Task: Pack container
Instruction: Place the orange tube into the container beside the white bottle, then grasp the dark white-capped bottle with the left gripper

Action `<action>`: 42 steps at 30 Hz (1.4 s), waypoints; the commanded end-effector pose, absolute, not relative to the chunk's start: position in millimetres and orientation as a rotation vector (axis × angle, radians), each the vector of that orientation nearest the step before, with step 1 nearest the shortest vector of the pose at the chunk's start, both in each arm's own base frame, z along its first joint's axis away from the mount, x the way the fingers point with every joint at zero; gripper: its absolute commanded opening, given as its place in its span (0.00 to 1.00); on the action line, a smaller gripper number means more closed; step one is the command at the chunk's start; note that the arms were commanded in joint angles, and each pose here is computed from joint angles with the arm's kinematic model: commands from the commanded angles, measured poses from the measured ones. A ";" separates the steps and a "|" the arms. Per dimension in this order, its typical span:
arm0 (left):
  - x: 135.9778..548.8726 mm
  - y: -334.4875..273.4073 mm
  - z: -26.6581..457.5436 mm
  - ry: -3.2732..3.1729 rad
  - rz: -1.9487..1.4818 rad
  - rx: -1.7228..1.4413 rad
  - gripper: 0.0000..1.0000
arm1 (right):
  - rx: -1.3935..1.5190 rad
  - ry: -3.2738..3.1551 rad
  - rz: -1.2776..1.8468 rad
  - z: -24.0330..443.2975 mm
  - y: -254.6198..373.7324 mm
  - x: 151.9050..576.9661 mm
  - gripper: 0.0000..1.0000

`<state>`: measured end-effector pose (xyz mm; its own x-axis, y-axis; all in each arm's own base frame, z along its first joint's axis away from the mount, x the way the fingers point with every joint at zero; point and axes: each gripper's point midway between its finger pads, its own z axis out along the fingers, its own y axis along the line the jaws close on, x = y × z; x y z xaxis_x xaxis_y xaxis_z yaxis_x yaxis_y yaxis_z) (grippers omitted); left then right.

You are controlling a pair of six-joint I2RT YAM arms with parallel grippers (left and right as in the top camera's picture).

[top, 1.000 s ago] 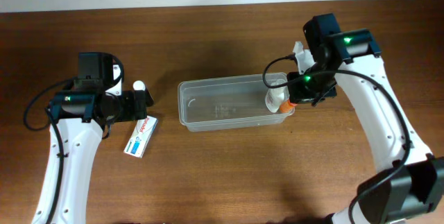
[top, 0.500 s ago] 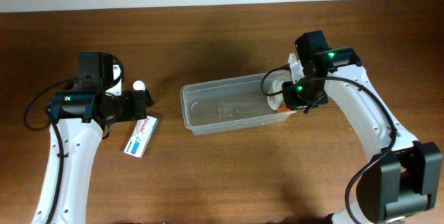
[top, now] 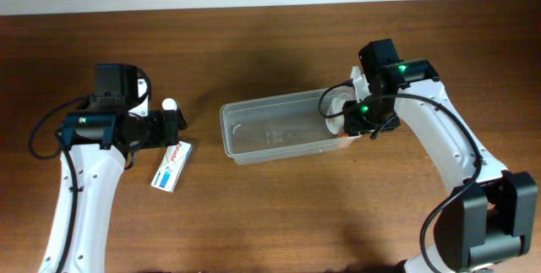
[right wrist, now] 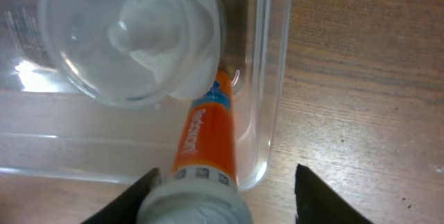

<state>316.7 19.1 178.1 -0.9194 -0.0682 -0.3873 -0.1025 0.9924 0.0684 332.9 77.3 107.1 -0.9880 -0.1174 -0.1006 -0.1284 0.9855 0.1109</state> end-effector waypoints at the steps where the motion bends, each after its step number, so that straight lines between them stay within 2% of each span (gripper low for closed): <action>1: 320.9 17.5 184.2 2.727 0.115 -0.098 0.99 | -0.281 3.004 0.233 126.3 86.2 329.5 0.55; 9: 321.0 17.5 184.3 2.727 0.115 -0.098 0.99 | -0.399 2.754 0.312 233.2 100.6 324.1 0.61; 12: 321.0 17.4 184.3 2.727 0.114 -0.098 0.99 | -0.196 2.676 0.219 259.5 76.1 331.9 0.64; 14: 321.1 17.4 184.3 2.726 0.114 -0.098 0.99 | 0.021 2.648 0.113 266.5 45.0 337.0 0.70; 16: 322.5 17.5 184.9 2.720 0.114 -0.099 0.99 | 0.186 2.647 0.073 264.7 18.3 338.2 0.79; 20: 324.8 17.4 186.6 2.709 0.114 -0.098 0.99 | 0.363 2.716 0.127 244.4 -11.8 324.5 0.79; 23: 332.3 17.4 201.1 2.677 0.111 -0.100 0.93 | 0.493 2.825 0.131 217.2 -26.7 299.9 0.80; 30: 381.6 17.6 237.2 2.580 0.083 -0.173 0.92 | 0.528 2.977 0.133 164.7 -23.5 272.7 0.80; 35: 414.4 8.4 186.1 2.688 0.003 -0.249 0.92 | 0.530 3.009 0.131 145.2 -22.7 266.7 0.81; 40: 423.3 -3.0 119.9 2.851 -0.069 -0.245 0.92 | 0.507 3.013 0.130 143.3 -22.7 266.6 0.82; 41: 423.2 -3.0 107.2 2.881 -0.067 -0.261 0.91 | 0.494 3.015 0.129 143.3 -22.7 266.6 0.82; 42: 421.9 -4.2 88.9 2.927 -0.075 -0.285 0.84 | 0.491 3.016 0.129 143.3 -22.7 266.3 0.82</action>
